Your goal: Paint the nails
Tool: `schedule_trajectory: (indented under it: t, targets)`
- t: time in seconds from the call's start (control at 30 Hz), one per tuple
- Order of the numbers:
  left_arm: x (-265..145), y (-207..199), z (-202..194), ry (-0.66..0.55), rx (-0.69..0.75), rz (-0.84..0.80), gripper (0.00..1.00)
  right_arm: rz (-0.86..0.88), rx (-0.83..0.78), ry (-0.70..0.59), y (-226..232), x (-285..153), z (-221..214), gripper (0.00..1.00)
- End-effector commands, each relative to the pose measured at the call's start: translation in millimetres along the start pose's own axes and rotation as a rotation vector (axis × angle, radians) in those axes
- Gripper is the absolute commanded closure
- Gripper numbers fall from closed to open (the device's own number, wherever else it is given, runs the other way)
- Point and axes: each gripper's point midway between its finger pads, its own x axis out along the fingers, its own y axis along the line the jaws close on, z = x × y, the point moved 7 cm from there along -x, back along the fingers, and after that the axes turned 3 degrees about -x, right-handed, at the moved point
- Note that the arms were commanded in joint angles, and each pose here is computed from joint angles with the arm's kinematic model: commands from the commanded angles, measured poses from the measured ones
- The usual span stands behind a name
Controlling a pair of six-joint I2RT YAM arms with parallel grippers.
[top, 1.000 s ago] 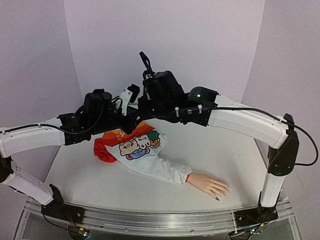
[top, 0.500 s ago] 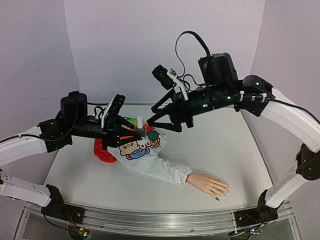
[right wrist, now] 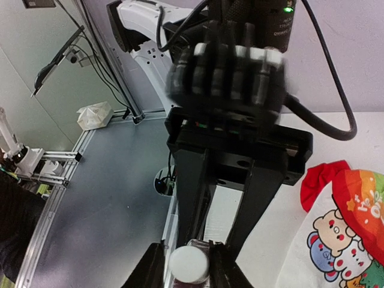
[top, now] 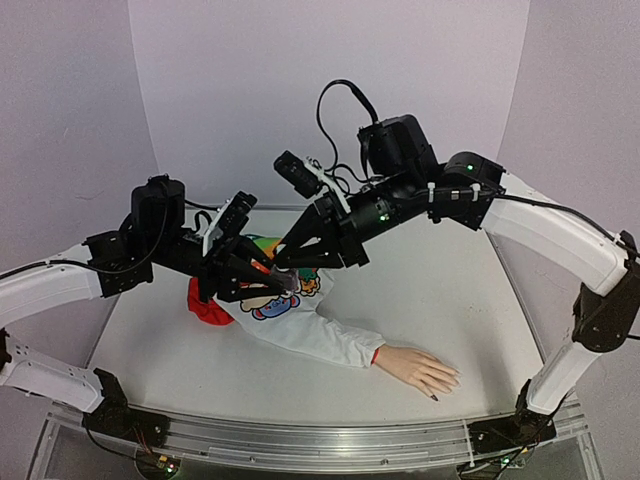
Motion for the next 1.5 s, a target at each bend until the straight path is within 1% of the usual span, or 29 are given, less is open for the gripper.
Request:
schedule_trajectory:
  t: [0.0, 0.07, 0.13, 0.2, 0.23, 0.3, 0.37, 0.4, 0.43, 0.47, 0.5, 0.57, 0.63, 0.7, 0.77, 0.8, 0.83, 0.9, 0.97, 1.03, 1.1, 1.17, 1.27, 1.37, 1.47]
  targets:
    - [-3.3, -2.6, 23.7, -0.043, 0.056, 0.015, 1.0, 0.049, -0.005, -0.04, 4.1, 0.0, 14.5, 0.95]
    - [-4.6, 0.4, 24.5, -0.045, 0.053, 0.057, 1.0, 0.035, 0.008, -0.034, 1.7, 0.9, 12.2, 1.0]
    - [-6.7, 6.9, 27.5, -0.056, 0.044, 0.139, 1.0, 0.004, 0.027, -0.02, -1.6, 2.4, 7.6, 1.0]
    - [-10.7, 19.0, 31.8, -0.075, 0.03, 0.275, 1.0, -0.084, 0.057, 0.003, -9.7, 2.9, -1.1, 1.0]
    - [-13.4, 25.9, 33.1, -0.087, 0.006, 0.351, 1.0, -0.178, 0.078, 0.01, -19.2, 2.7, -5.8, 1.0]
    - [-26.1, 48.6, 35.1, -0.124, -0.038, 0.603, 1.0, -0.387, 0.12, 0.013, -35.6, 3.1, -15.6, 1.0]
    - [-47.8, 75.6, 33.9, -0.163, -0.09, 0.933, 1.0, -0.759, 0.139, 0.033, -56.1, -2.5, -24.0, 1.0]
    - [-59.3, 89.6, 30.3, -0.173, -0.153, 1.1, 1.0, -0.92, 0.158, 0.022, -59.6, -5.2, -22.5, 1.0]
    - [-68.8, 101.0, 26.7, -0.172, -0.211, 1.241, 1.0, -1.045, 0.177, 0.015, -62.5, -5.4, -21.5, 1.0]
    - [-74.0, 108.3, 29.1, -0.16, -0.236, 1.329, 1.0, -1.192, 0.218, -0.009, -66.7, -10.2, -20.2, 1.0]
    - [-75.9, 114.3, 28.2, -0.131, -0.248, 1.385, 1.0, -1.276, 0.248, -0.025, -67.4, -10.6, -18.5, 1.0]
    - [-73.4, 123.8, 25.8, -0.102, -0.246, 1.422, 1.0, -1.381, 0.282, -0.057, -68.7, -6.8, -10.0, 1.0]
    - [-70.2, 125.7, 24.5, -0.109, -0.231, 1.403, 1.0, -1.413, 0.301, -0.05, -72.6, 3.1, -9.4, 1.0]
    - [-64.6, 122.5, 24.5, -0.114, -0.206, 1.331, 1.0, -1.357, 0.318, -0.057, -72.6, 10.4, -4.7, 1.0]
    - [-60.5, 114.8, 24.6, -0.127, -0.164, 1.25, 1.0, -1.301, 0.302, -0.054, -68.6, 10.1, 1.9, 1.0]
    - [-58.4, 108.9, 26.5, -0.136, -0.14, 1.197, 1.0, -1.278, 0.289, -0.048, -66.4, 9.1, 3.7, 0.97]
    - [-54.7, 104.6, 22.0, -0.125, -0.127, 1.141, 1.0, -1.236, 0.269, -0.046, -61.2, 5.7, 8.6, 0.89]
    - [-49.6, 91.5, 18.7, -0.118, -0.074, 1.026, 1.0, -1.123, 0.227, -0.034, -52.5, 1.4, 15.8, 0.67]
    - [-42.0, 73.4, 19.1, -0.124, -0.018, 0.866, 1.0, -1.0, 0.194, -0.023, -42.9, -4.3, 18.5, 0.46]
    - [-36.6, 59.0, 14.3, -0.119, 0.009, 0.741, 1.0, -0.823, 0.158, -0.027, -27.4, -10.7, 22.4, 0.33]
    - [-31.0, 42.9, 13.7, -0.105, 0.049, 0.603, 1.0, -0.647, 0.12, -0.031, -12.4, -15.0, 21.3, 0.25]
    - [-25.5, 28.4, 13.4, -0.086, 0.068, 0.468, 1.0, -0.516, 0.103, -0.034, -5.2, -18.6, 17.8, 0.23]
    - [-19.5, 12.2, 16.6, -0.077, 0.076, 0.303, 1.0, -0.367, 0.083, -0.036, -2.1, -21.1, 14.1, 0.24]
    - [-13.1, 1.8, 20.1, -0.056, 0.056, 0.152, 1.0, -0.187, 0.072, -0.056, 4.7, -23.2, 15.6, 0.3]
    - [-7.5, -0.3, 21.2, -0.024, 0.008, 0.067, 1.0, -0.065, 0.057, -0.068, 12.9, -21.3, 19.3, 0.35]
